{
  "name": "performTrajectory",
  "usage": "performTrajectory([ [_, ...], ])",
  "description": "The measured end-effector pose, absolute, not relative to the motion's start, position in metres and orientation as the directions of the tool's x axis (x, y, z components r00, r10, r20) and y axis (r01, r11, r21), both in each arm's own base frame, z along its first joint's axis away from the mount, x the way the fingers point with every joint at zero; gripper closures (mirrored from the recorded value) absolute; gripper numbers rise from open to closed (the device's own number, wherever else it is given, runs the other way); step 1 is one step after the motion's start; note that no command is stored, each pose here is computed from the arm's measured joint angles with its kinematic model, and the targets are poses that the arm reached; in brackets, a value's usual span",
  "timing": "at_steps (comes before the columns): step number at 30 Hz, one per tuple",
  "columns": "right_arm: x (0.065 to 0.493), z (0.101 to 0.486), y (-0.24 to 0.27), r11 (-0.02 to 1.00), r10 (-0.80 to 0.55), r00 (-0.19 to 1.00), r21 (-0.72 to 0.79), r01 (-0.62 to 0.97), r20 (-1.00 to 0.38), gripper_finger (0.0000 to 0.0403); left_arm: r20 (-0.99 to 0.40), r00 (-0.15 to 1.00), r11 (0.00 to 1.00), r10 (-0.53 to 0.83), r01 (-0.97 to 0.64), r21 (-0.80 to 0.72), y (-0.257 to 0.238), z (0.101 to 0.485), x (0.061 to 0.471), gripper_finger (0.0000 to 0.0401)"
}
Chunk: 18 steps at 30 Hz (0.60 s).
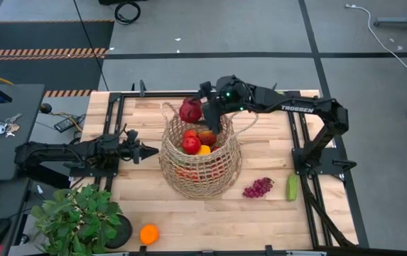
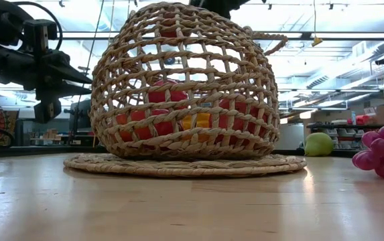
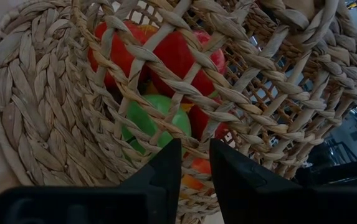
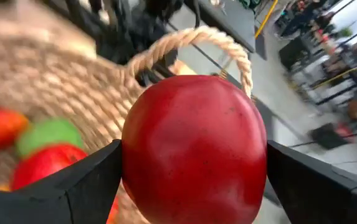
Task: Build produce basket
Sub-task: Put the red pomegranate into the basket
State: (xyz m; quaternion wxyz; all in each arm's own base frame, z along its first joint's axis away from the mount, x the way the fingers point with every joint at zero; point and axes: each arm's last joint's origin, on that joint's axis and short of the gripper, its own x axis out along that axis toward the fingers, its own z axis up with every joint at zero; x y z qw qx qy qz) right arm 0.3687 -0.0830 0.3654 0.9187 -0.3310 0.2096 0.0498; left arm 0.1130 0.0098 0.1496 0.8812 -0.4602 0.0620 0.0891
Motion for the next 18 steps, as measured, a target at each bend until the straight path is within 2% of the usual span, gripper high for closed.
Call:
performTrajectory([
  [2,0.370,0.362,-0.078,0.736,-0.082,0.897,-0.633,-0.239,-0.433,0.0030,-0.191,0.976,0.561,0.100,-0.214,-0.800,0.010,0.150,0.113,0.0310],
  [6,0.371,0.350,-0.068,0.720,-0.061,0.883,-0.634,-0.284,-0.466,0.0030,-0.191,0.976,0.561,0.100,-0.214,-0.800,0.010,0.150,0.113,0.0313],
  [13,0.368,0.301,-0.055,0.752,-0.004,0.816,-0.539,-0.379,-0.578,0.0030,-0.191,0.976,0.560,0.100,-0.214,-0.800,0.010,0.150,0.113,0.0316],
  [18,0.363,0.278,-0.055,0.811,-0.093,0.766,-0.495,-0.312,-0.636,0.0028,-0.191,0.976,0.561,0.100,-0.214,-0.800,0.010,0.150,0.113,0.0312],
])
